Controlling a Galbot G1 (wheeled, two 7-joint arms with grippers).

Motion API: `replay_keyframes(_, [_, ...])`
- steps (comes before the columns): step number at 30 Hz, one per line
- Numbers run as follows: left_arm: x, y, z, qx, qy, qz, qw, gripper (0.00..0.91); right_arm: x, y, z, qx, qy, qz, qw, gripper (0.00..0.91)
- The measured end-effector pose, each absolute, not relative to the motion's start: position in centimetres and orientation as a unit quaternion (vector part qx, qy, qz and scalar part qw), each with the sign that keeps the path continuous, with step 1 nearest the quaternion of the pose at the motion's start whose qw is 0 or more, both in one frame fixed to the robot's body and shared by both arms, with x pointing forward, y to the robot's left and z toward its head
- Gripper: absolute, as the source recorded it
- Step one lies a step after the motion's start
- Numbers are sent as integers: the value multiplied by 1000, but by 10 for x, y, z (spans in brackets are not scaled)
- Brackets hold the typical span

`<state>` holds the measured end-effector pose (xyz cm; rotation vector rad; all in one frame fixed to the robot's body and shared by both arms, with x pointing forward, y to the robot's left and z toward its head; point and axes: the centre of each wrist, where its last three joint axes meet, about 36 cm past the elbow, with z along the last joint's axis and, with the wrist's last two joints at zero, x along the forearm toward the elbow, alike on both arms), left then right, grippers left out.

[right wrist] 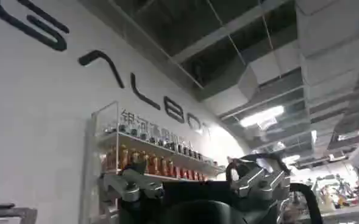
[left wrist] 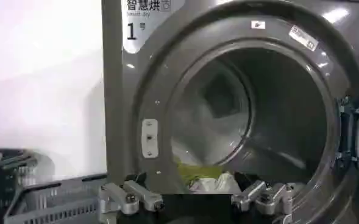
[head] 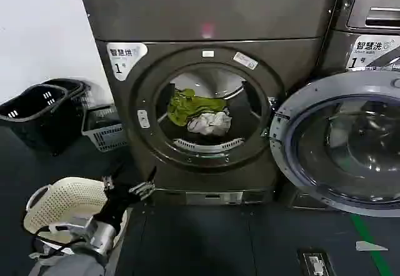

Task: Grasp the clothes from the dryer.

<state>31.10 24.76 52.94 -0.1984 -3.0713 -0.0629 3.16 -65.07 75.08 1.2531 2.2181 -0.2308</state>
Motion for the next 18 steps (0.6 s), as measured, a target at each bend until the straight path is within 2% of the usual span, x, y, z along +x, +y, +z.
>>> replay_keyframes(18, [310, 247, 531, -36, -999, -29, 12, 907, 26, -652, 750, 470, 824, -85, 303, 907])
